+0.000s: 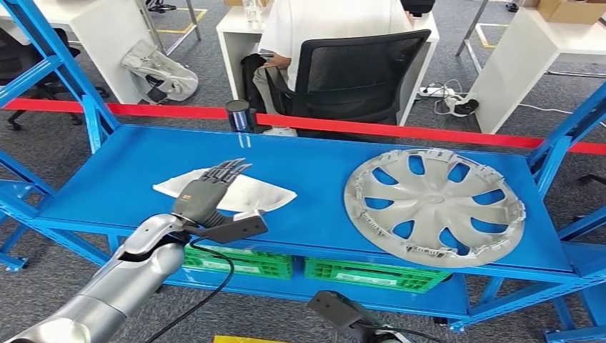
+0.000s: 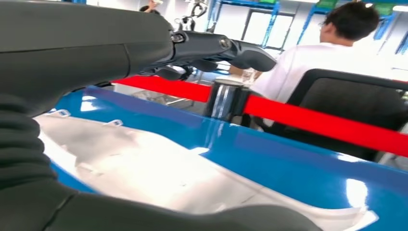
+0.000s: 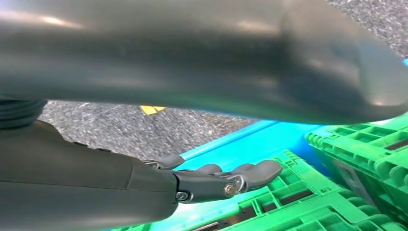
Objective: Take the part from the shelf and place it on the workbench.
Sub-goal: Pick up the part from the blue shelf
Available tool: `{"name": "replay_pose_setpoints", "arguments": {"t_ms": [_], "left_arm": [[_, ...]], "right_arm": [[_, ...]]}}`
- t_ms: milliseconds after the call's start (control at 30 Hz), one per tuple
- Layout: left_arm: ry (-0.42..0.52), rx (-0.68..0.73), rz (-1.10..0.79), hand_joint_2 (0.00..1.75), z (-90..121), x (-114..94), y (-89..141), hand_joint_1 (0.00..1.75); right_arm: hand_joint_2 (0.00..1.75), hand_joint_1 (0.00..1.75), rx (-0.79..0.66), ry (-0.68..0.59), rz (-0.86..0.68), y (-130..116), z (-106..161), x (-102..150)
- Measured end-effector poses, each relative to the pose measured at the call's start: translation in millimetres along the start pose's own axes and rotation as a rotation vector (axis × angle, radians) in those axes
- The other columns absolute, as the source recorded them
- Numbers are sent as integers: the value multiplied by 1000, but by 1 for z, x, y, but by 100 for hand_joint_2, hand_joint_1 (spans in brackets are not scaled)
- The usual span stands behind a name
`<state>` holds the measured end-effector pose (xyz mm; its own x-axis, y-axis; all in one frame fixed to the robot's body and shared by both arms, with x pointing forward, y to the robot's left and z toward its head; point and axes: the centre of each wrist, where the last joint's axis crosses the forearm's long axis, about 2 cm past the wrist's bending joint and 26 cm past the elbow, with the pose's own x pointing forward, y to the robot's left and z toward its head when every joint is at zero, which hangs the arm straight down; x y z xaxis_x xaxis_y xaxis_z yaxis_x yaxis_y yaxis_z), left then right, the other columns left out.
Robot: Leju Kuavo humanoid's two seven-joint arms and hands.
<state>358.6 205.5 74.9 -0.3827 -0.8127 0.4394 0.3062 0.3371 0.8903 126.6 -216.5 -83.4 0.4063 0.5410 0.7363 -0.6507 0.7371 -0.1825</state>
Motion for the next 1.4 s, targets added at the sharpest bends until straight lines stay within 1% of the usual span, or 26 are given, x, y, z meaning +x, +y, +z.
{"name": "replay_pose_setpoints", "arguments": {"t_ms": [33, 67, 433, 600, 1000, 1133, 1400], "left_arm": [[4, -4, -3, 131, 0, 0, -1, 0], [8, -8, -7, 175, 1, 0, -2, 0], [7, -47, -36, 175, -3, 7, -6, 0], [12, -79, -34, 175, 0, 7, -13, 0], [22, -106, -21, 175, -4, 13, -16, 0], [40, -126, -14, 175, -2, 11, -20, 0], [55, -134, -6, 175, -2, 10, -21, 0]], "right_arm": [[0, 0, 1, 2, -1, 1, 0, -1], [0, 0, 2, 3, -1, 1, 1, -1], [0, 0, -13, 11, -5, 1, 1, -1], [0, 0, -16, 19, -9, 1, 1, -2], [0, 0, -40, 30, -21, 2, 3, -5], [0, 0, -40, 42, -27, 5, 6, -9], [0, 0, -43, 46, -24, 4, 6, -7]]}}
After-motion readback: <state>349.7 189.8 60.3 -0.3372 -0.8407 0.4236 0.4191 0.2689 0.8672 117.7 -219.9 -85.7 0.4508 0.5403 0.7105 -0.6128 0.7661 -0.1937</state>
